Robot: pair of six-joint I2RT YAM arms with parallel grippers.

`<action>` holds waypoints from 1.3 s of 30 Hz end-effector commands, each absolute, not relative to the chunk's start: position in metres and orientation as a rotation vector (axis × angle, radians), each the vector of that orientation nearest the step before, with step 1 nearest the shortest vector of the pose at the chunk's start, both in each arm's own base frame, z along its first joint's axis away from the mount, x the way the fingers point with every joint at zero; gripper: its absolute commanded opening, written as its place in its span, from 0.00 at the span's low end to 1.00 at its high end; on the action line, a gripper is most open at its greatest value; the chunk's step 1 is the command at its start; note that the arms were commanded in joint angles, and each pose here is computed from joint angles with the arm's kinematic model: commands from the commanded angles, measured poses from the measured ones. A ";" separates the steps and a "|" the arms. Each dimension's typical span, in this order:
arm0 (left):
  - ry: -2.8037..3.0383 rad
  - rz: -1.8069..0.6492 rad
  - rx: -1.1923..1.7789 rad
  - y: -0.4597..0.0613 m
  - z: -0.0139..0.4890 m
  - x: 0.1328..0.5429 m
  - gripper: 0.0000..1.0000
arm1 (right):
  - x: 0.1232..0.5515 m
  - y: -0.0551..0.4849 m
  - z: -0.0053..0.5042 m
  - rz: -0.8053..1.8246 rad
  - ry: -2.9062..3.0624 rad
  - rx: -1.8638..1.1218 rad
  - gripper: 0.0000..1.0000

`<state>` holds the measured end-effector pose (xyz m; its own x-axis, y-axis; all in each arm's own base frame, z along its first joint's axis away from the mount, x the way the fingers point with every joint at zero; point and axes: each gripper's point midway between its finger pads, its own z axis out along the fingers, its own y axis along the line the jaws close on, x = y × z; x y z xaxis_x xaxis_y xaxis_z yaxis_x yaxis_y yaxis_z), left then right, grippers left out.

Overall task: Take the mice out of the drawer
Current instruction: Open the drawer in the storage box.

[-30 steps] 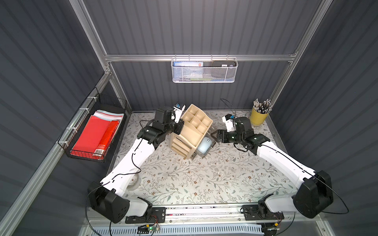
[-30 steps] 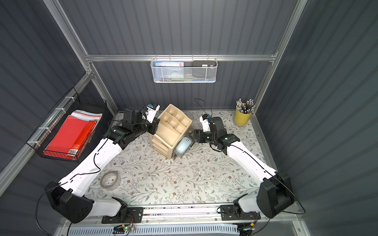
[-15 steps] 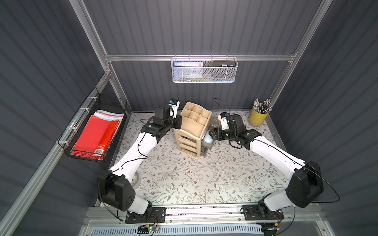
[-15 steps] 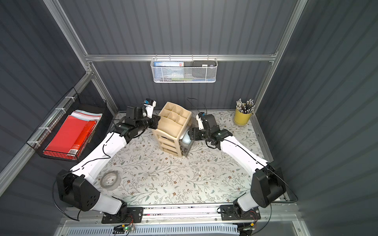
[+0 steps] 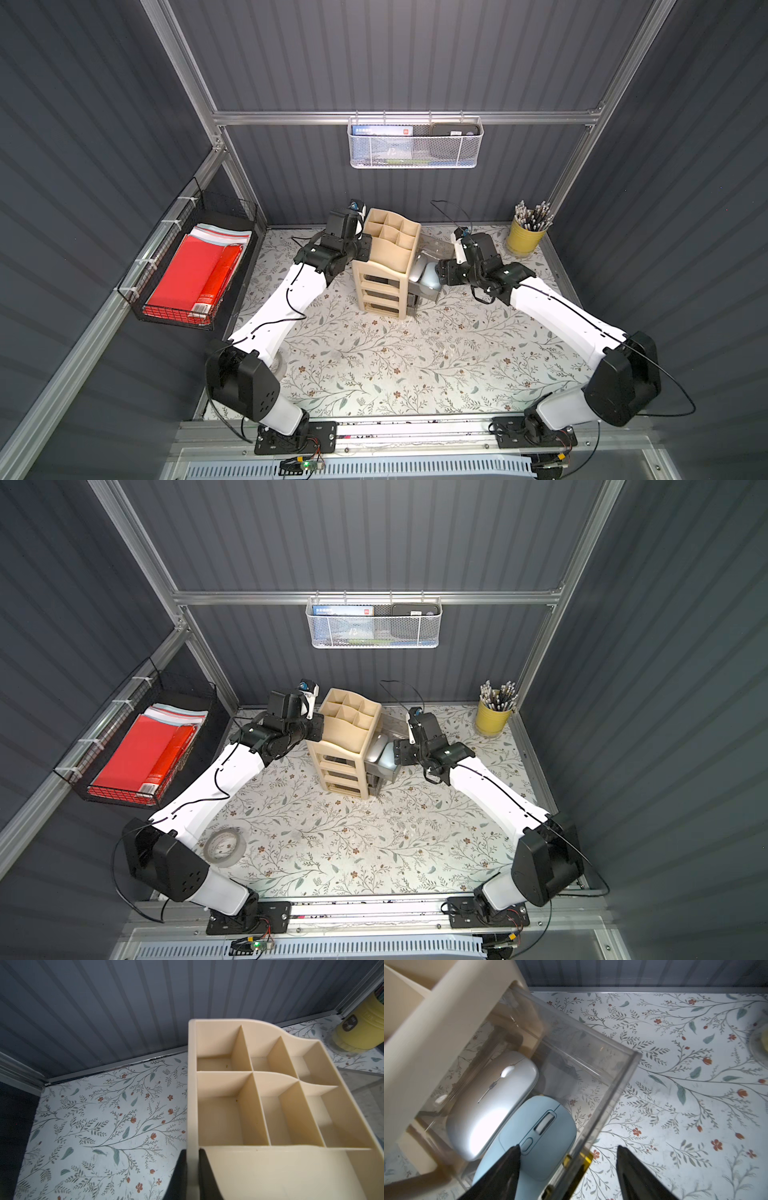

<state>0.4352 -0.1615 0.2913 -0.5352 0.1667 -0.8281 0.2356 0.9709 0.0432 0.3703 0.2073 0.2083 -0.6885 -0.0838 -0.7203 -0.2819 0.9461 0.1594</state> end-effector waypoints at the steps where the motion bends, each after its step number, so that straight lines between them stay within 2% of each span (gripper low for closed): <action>1: 2.215 0.287 0.260 -0.106 0.272 0.442 0.00 | 0.351 0.177 0.173 0.173 2.460 -0.286 0.76; 4: 2.227 0.407 0.233 -0.094 0.265 0.447 0.00 | 0.352 0.174 0.176 0.178 2.449 -0.276 0.76; 7: 2.201 0.342 0.261 -0.104 0.270 0.452 0.00 | 0.353 0.183 0.193 0.266 2.415 -0.266 0.76; 8: 2.186 0.326 0.266 -0.107 0.274 0.453 0.01 | 0.353 0.186 0.201 0.306 2.398 -0.252 0.76; 9: 2.171 0.318 0.273 -0.108 0.278 0.453 0.07 | 0.352 0.188 0.209 0.341 2.375 -0.245 0.76; 12: 2.111 0.243 0.251 -0.113 0.301 0.452 0.44 | 0.353 0.185 0.242 0.469 2.217 -0.158 0.78; 14: 2.010 0.231 0.204 -0.110 0.333 0.452 0.91 | 0.350 0.174 0.270 0.562 2.079 -0.090 0.80; 15: 1.958 0.222 0.187 -0.109 0.351 0.451 0.99 | 0.348 0.168 0.280 0.593 2.036 -0.055 0.81; 18: 1.823 0.158 0.170 -0.111 0.404 0.443 0.99 | 0.342 0.143 0.303 0.625 1.918 0.032 0.84; 22: 1.730 -0.139 0.354 -0.159 0.443 0.426 0.99 | 0.345 0.119 0.281 0.616 1.961 0.121 0.87; 26: 1.742 -0.453 0.604 -0.222 0.427 0.399 0.99 | 0.355 0.104 0.238 0.681 2.035 0.202 0.90; 28: 1.755 -0.500 0.680 -0.247 0.413 0.387 0.99 | 0.358 0.105 0.220 0.764 2.044 0.214 0.93; 29: 1.757 -0.508 0.710 -0.263 0.407 0.381 0.99 | 0.359 0.104 0.209 0.802 2.059 0.226 0.98; 31: 1.759 -0.518 0.761 -0.290 0.398 0.370 0.95 | 0.361 0.110 0.191 0.865 2.091 0.220 0.99; 35: 1.800 -0.520 0.730 -0.314 0.379 0.381 0.85 | 0.362 0.133 0.160 1.035 2.175 0.171 0.99; 39: 1.888 -0.421 0.718 -0.337 0.340 0.396 0.81 | 0.362 0.151 0.139 1.177 2.187 0.158 0.99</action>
<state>0.3815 -0.3303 0.3613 -0.2484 0.2695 -0.9304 0.7031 0.7108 0.0181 0.3631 0.1295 0.1300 -0.7677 0.4071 -0.4949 -0.0974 0.6893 0.7180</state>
